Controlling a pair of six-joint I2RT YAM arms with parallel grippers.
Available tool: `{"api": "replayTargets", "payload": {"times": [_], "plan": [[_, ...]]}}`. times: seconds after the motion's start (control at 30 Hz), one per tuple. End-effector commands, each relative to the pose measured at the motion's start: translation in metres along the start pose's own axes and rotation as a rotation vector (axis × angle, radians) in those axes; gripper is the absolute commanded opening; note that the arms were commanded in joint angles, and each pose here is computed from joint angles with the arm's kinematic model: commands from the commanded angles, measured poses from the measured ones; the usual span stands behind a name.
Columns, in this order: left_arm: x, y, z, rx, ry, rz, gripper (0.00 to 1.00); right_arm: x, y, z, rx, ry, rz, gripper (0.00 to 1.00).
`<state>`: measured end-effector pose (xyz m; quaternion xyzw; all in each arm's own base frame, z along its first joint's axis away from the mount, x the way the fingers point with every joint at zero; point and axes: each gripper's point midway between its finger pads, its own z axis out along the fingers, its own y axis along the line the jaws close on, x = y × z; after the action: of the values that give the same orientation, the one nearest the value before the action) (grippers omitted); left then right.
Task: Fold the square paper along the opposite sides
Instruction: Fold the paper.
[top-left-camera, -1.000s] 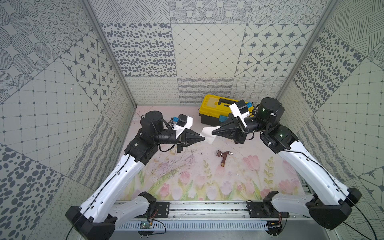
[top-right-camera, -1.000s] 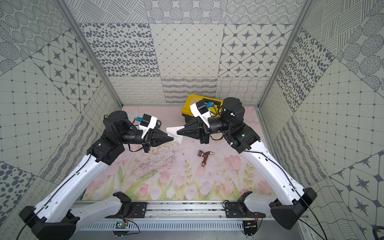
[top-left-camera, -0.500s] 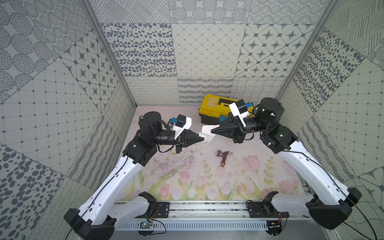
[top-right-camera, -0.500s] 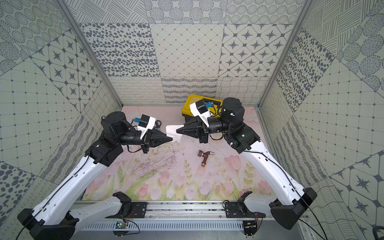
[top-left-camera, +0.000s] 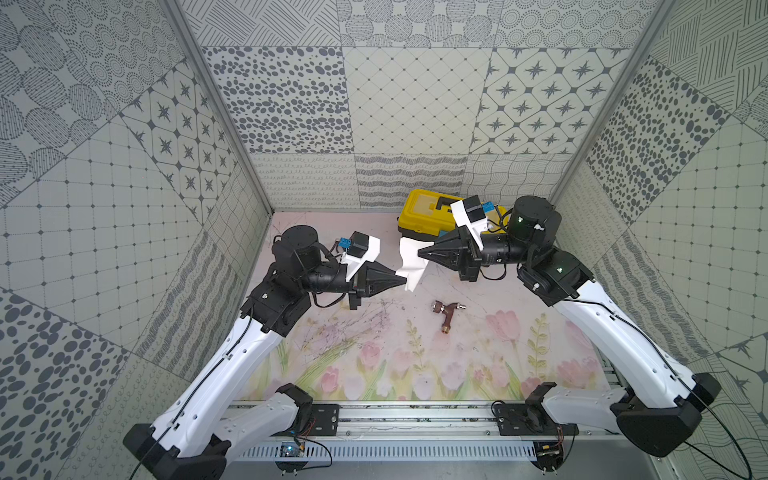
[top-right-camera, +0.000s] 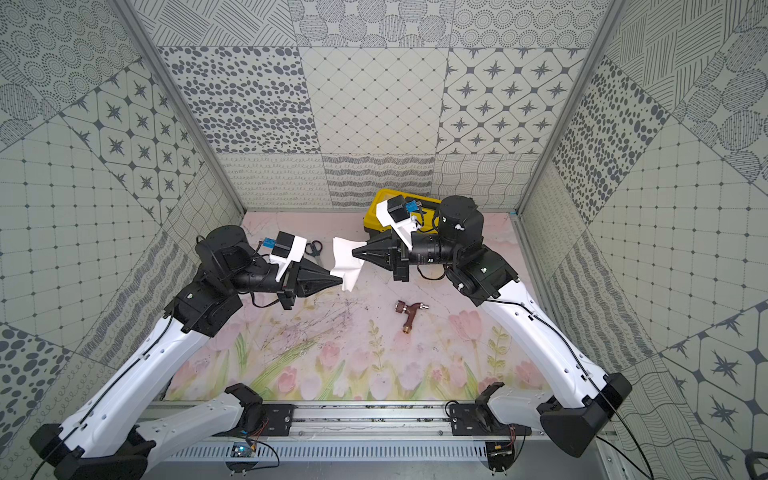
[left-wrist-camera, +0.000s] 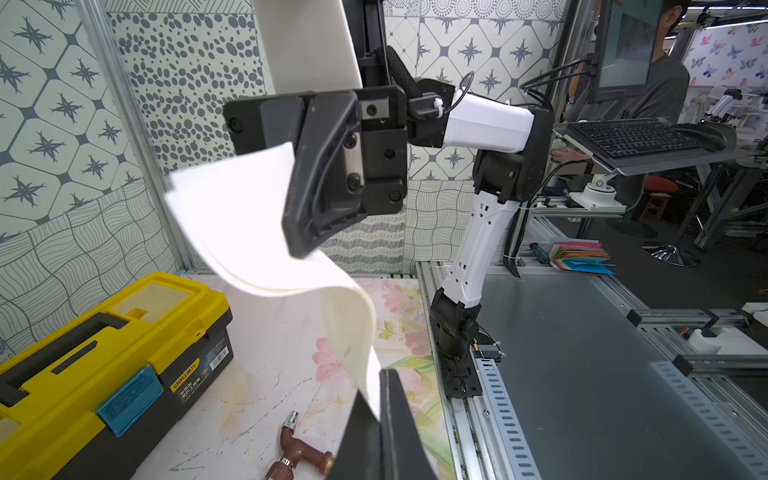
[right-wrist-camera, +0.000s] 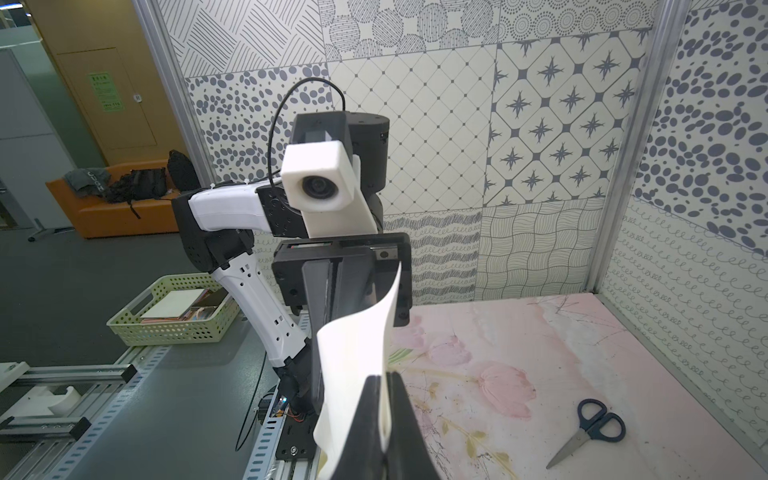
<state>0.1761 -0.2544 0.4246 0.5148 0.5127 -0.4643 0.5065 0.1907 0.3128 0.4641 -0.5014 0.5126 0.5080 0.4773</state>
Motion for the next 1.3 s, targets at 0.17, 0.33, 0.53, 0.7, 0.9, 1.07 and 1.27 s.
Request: {"api": "replayTargets", "payload": {"times": [0.17,0.33,0.53,0.7,0.9,1.07,1.27], "plan": [[-0.002,-0.012,-0.004,0.034,0.007,0.016,0.5,-0.009,-0.003,-0.003,0.05,-0.01,-0.041,0.05],[0.001,-0.013,-0.005,0.029,0.017,0.008,0.82,-0.01,-0.002,-0.004,0.055,-0.012,-0.047,0.05],[-0.006,0.006,-0.006,-0.08,0.006,0.014,0.9,-0.011,-0.001,-0.005,0.05,-0.013,-0.045,0.05],[-0.014,0.039,-0.013,-0.28,-0.016,0.003,0.97,-0.013,0.003,-0.007,0.046,-0.019,-0.055,0.05],[-0.03,0.058,-0.019,-0.387,-0.09,-0.007,0.98,-0.012,0.003,-0.006,0.036,-0.016,-0.047,0.05],[-0.04,0.068,-0.018,-0.407,-0.139,-0.032,0.98,-0.01,0.004,-0.004,0.025,-0.013,-0.039,0.05],[-0.047,0.073,-0.018,-0.423,-0.173,-0.035,0.95,-0.008,0.005,-0.004,0.019,-0.01,-0.037,0.06]]}}
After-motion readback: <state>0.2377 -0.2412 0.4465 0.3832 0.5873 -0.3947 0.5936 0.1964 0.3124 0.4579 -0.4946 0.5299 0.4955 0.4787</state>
